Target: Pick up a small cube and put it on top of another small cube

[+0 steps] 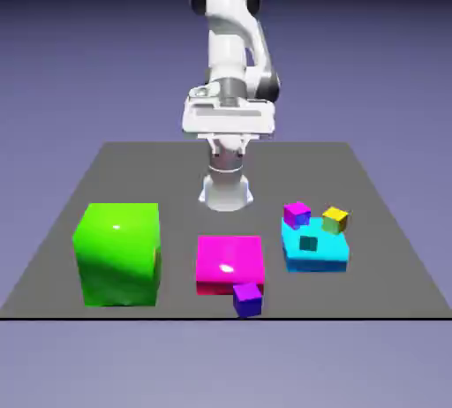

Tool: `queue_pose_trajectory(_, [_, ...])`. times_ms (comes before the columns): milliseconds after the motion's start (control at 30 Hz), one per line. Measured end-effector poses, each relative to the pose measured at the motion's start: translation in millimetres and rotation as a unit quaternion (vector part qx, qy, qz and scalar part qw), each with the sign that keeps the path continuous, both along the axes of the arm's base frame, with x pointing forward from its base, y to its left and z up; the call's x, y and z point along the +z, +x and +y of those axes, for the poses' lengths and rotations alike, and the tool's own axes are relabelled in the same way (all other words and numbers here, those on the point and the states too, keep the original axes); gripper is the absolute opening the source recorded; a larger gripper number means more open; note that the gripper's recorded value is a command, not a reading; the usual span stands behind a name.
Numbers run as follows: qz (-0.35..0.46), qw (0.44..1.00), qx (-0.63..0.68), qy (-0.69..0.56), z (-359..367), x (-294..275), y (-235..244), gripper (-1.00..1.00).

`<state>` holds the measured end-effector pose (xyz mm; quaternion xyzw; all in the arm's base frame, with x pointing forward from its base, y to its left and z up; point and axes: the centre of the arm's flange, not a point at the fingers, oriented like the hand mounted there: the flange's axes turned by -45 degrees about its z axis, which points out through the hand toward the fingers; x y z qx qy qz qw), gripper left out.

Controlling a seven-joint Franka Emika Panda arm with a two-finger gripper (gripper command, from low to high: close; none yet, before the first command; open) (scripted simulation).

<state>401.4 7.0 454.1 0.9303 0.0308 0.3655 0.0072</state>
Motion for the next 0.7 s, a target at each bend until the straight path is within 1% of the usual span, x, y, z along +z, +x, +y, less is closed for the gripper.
queue_pose_trajectory(333, [0.199, 0.979, 0.029, -0.027, 21.4, -54.5, 91.6, 0.00])
queue_pose_trajectory(500, [0.296, 0.953, 0.043, -0.041, 33.5, -93.7, 129.0, 0.00])
queue_pose_trajectory(700, [0.408, 0.910, 0.055, -0.056, 45.2, -149.0, 164.4, 0.00])
